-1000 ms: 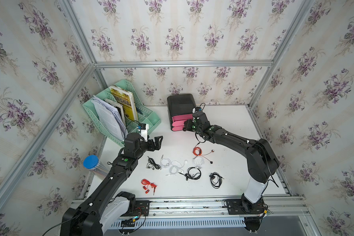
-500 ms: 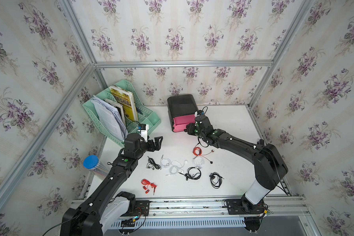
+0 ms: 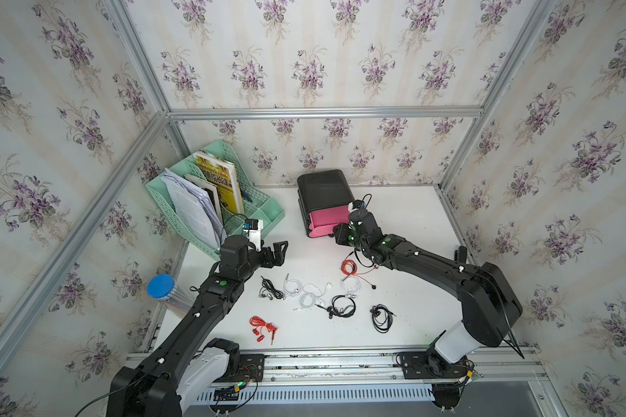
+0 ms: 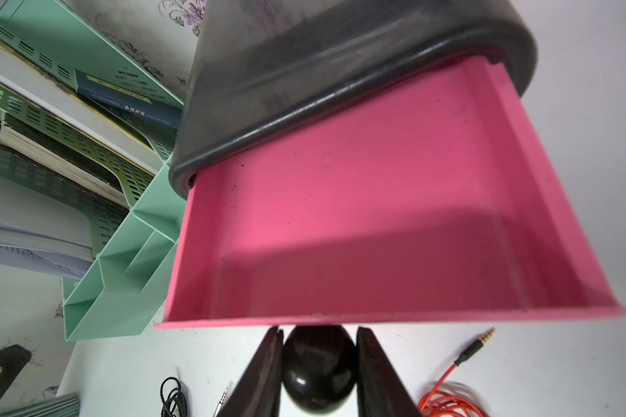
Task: Place the wired earphones into the drawer by color
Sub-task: Open the drawer in the storage box.
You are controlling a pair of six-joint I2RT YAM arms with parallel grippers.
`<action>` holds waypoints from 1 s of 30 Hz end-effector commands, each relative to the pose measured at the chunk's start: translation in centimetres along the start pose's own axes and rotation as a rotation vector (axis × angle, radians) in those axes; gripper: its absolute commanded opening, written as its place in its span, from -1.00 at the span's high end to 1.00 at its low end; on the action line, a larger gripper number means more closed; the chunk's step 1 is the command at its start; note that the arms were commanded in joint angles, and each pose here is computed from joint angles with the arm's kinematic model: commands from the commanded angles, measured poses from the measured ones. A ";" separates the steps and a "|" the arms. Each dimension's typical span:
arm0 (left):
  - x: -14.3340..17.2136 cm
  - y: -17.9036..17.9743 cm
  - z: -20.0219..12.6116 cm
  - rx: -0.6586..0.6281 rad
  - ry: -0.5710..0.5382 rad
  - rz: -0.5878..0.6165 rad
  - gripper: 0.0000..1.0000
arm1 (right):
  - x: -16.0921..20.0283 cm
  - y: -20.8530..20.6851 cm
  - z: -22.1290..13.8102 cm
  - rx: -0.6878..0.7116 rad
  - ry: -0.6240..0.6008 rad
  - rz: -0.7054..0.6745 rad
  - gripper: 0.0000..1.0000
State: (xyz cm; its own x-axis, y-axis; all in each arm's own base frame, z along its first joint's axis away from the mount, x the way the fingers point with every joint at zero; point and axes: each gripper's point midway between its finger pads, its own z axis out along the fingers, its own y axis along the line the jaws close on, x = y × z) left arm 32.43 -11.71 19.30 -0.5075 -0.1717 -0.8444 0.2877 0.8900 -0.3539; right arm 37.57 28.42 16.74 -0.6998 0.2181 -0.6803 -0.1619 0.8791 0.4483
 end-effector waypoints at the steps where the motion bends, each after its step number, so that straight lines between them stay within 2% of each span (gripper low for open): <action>1: -0.4 -0.1 0.6 0.011 -0.027 0.014 -0.98 | -1.6 0.9 -0.4 -0.027 -0.060 0.003 0.41; 7: 0.0 -1.0 4.3 0.049 0.056 -0.008 -0.97 | -1.5 1.0 -0.3 -0.034 -0.060 -0.003 0.41; 13: -1.0 -2.2 7.3 0.066 0.068 -0.009 -0.98 | -1.5 1.1 -0.3 -0.037 -0.057 -0.010 0.41; 21: -1.5 -1.2 11.0 0.004 0.104 -0.042 -0.97 | -1.2 1.2 -0.3 -0.051 -0.050 -0.013 0.41; 30: -2.6 -0.7 13.3 -0.028 0.102 -0.051 -0.98 | -1.2 1.2 -0.5 -0.052 -0.051 -0.018 0.41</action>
State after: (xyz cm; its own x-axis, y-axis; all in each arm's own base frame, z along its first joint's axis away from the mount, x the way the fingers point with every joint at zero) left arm 43.61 -17.59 15.92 -0.6181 -0.1613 -0.7694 0.2472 0.8892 -0.3850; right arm 37.34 28.42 16.66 -0.6991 0.1997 -0.6866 -0.1795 0.8804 0.4389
